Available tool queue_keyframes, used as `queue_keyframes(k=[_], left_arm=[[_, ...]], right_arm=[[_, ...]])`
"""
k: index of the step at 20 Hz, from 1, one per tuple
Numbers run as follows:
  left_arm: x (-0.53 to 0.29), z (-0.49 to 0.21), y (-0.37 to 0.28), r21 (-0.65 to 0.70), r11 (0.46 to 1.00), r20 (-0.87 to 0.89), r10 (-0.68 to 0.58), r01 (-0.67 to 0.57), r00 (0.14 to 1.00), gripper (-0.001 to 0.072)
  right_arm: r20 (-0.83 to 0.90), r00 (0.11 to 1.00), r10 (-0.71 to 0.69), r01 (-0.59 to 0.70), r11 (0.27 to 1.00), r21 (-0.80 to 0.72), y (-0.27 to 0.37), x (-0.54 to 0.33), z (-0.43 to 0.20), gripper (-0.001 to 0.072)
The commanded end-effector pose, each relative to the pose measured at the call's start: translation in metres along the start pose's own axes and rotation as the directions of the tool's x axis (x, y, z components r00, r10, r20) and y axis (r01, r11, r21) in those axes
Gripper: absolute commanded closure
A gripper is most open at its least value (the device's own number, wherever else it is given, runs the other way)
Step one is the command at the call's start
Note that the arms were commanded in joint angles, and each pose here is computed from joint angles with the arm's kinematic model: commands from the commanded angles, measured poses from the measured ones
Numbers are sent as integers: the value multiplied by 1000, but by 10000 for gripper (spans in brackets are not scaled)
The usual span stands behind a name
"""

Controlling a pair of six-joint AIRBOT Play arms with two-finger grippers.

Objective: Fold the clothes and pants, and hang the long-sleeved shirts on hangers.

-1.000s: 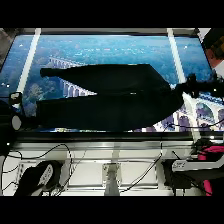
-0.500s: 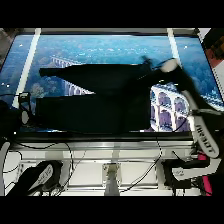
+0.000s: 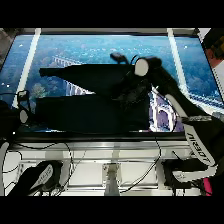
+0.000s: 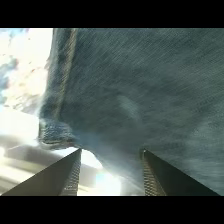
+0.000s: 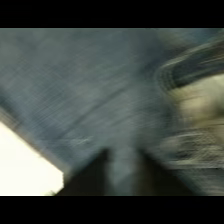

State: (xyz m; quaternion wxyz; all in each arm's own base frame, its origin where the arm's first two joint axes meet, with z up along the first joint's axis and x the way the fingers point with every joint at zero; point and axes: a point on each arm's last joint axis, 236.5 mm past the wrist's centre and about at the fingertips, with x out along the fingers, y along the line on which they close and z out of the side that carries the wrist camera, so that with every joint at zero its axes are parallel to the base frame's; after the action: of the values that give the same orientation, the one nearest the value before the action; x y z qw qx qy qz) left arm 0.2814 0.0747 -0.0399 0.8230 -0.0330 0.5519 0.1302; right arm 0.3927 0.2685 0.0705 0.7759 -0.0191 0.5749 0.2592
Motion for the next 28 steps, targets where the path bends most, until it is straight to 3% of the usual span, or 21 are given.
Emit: queue_keyframes(k=[1, 3, 7, 9, 10, 11, 12, 13, 15, 19, 21, 23, 28], left_arm=[[-36, 24, -53, 25, 978, 114, -208, 206, 972, 274], [-68, 25, -112, 168, 910, 152, -404, 379, 902, 273], [-115, -4, -227, 266, 718, 84, -682, 644, 726, 274], [-126, -11, -278, 271, 645, 86, -755, 714, 650, 274], [-132, -12, -304, 273, 611, 100, -786, 743, 610, 273], [-138, -12, -331, 278, 582, 113, -809, 764, 576, 273], [-142, -13, -356, 299, 561, 115, -824, 772, 554, 273], [-145, -14, -384, 327, 541, 109, -836, 775, 538, 273], [-141, -20, -434, 361, 512, 59, -847, 780, 528, 273], [-113, -13, -495, 476, 498, 27, -832, 725, 554, 268], [-99, -1, -506, 609, 490, 51, -809, 624, 586, 193], [-89, 9, -510, 718, 471, 77, -785, 513, 614, 194], [-49, -3, -482, 882, 374, 27, -648, 287, 761, 208]], right_arm=[[93, 986, -141, 127, 982, 142, -87, -32, 28, 695], [117, 986, -119, 87, 965, 247, -137, -42, 27, 697], [170, 969, 179, -232, 897, 377, -189, -46, 0, 696], [149, 974, 171, -223, 845, 487, -232, -33, -24, 693], [160, 976, 150, -214, 816, 537, -251, -25, -28, 656], [172, 976, 131, -209, 773, 599, -266, -18, -28, 486], [177, 977, 118, -207, 719, 663, -276, -7, -28, 258], [170, 978, 121, -206, 691, 693, -280, 3, -29, 223], [126, 979, 158, -200, 674, 711, -277, 26, -37, 222], [97, 980, 173, -188, 660, 728, -281, 55, -43, 222], [120, 980, 160, -197, 659, 726, -285, 56, -38, 221], [135, 975, 175, -218, 646, 732, -282, 58, -35, 161], [141, 974, 176, -222, 645, 731, -282, 59, -33, 149]])
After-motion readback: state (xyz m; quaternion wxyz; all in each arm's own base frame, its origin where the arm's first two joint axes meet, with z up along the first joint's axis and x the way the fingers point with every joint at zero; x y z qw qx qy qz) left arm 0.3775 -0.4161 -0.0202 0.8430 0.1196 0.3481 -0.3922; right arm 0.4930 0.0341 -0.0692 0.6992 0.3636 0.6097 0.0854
